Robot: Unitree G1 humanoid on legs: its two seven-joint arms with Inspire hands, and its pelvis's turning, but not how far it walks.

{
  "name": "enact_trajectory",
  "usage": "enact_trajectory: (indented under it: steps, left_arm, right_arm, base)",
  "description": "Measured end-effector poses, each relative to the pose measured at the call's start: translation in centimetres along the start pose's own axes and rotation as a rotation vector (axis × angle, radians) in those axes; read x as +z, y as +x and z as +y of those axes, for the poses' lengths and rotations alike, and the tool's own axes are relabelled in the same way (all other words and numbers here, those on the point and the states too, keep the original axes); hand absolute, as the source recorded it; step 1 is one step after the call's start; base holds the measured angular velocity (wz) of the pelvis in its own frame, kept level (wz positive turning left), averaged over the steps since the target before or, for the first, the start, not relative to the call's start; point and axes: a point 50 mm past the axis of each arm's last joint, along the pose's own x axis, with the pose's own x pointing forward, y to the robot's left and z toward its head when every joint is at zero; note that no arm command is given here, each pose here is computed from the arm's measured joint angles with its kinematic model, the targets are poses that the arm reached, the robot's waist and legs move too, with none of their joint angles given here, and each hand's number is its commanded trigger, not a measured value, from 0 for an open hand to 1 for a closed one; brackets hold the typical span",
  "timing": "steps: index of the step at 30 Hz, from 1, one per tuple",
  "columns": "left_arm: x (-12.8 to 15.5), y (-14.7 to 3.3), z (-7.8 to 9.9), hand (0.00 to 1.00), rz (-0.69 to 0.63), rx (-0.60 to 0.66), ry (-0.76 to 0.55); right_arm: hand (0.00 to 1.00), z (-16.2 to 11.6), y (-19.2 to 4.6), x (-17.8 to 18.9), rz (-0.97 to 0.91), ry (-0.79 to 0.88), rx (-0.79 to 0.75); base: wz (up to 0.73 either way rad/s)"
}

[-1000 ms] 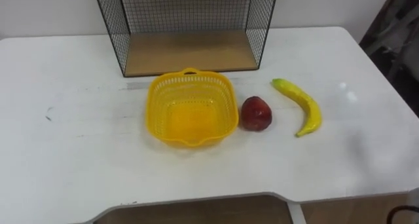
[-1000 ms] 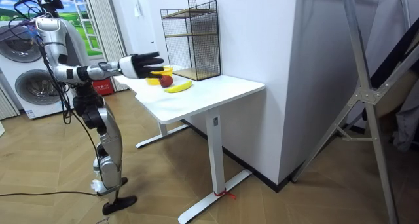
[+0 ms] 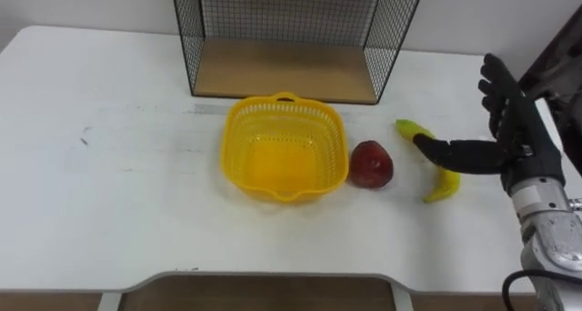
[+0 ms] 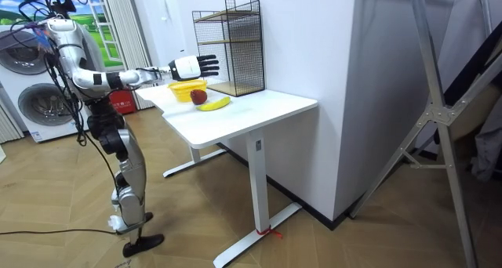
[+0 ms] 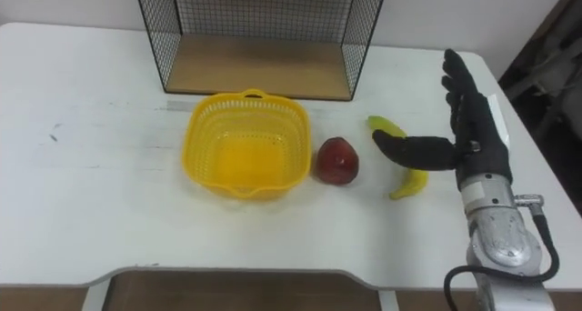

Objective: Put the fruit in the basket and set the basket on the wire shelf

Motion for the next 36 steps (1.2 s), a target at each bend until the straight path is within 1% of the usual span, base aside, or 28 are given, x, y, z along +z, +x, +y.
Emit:
enact_trajectory:
  steps: [10,14,20,29,36]
  left_arm:
    - [-0.3,-0.1,0.0,0.00,0.008,-0.013,0.010]
    - [-0.3,0.0,0.4,0.00,0.005,-0.018,0.050]
    - [0.2,0.1,1.0,0.00,-0.010,-0.008,0.058]
    - [0.6,0.1,0.6,0.00,-0.025,-0.023,0.090]
    - [0.6,0.2,0.6,0.00,-0.025,-0.032,0.091]
  right_arm:
    - [0.00,1.6,0.0,-0.1,0.005,-0.055,0.134]
    - [0.00,2.3,-0.1,-0.2,0.008,-0.054,0.181]
    - [0.00,3.3,-0.2,-0.3,0.012,-0.077,0.238]
    - [0.00,4.7,-0.5,-0.9,0.057,-0.091,0.357]
    - [0.00,4.7,-0.8,-2.4,0.119,-0.089,0.377]
  base:
    - [0.01]
    - [0.00]
    - [0.00]
    - [0.00]
    - [0.04]
